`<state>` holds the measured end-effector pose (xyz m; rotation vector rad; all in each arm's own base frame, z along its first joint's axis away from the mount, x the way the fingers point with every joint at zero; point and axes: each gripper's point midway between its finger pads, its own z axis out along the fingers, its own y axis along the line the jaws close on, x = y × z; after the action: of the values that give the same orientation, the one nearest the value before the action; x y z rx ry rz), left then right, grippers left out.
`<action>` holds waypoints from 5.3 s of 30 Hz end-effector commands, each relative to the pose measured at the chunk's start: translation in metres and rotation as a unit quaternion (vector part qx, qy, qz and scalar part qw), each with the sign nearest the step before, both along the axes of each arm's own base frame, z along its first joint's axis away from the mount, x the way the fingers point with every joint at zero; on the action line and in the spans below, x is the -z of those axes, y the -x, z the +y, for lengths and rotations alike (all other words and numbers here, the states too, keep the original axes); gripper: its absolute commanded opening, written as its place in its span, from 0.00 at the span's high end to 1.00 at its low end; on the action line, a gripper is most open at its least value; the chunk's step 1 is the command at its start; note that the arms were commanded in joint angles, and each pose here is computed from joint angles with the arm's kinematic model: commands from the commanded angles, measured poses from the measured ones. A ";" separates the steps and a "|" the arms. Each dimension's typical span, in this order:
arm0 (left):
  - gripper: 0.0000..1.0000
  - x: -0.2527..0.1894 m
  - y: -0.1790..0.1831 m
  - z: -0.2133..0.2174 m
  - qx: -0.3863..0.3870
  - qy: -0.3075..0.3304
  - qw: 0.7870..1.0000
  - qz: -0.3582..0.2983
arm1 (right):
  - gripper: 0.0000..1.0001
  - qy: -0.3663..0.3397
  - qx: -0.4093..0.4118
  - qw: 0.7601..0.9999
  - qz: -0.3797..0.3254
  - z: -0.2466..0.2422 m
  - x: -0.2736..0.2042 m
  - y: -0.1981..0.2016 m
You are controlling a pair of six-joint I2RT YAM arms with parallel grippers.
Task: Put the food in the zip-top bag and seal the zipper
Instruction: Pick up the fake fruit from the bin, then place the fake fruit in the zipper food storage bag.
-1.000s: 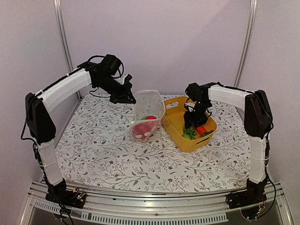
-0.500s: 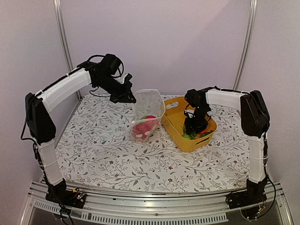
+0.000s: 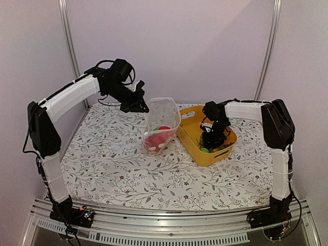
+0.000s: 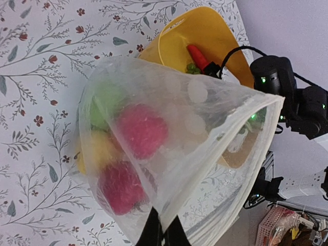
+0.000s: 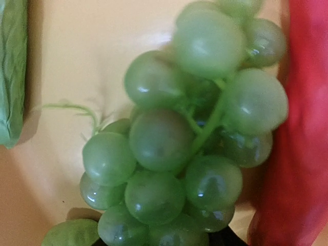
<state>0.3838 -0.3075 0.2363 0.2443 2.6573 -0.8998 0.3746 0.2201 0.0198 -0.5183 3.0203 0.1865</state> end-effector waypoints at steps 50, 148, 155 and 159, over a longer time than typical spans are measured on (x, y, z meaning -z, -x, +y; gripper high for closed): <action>1.00 -0.003 -0.010 -0.019 0.008 0.042 0.999 0.007 | 1.00 -0.389 -0.139 0.904 -0.114 0.151 -0.318 0.083; 1.00 -0.041 0.017 -0.047 0.074 0.172 0.982 -0.002 | 0.01 -0.396 0.023 0.918 -0.003 0.177 -0.235 0.006; 1.00 -0.052 0.023 -0.057 0.088 0.190 0.978 -0.008 | 0.01 -0.369 0.038 0.929 0.002 0.174 -0.216 0.002; 1.00 -0.053 0.025 -0.058 0.090 0.194 0.977 -0.004 | 0.01 -0.358 0.039 0.933 -0.001 0.171 -0.211 0.002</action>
<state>0.3697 -0.3588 0.2614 0.3341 2.4969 -1.3724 0.3701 0.3933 0.2349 -0.3241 2.6666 1.2342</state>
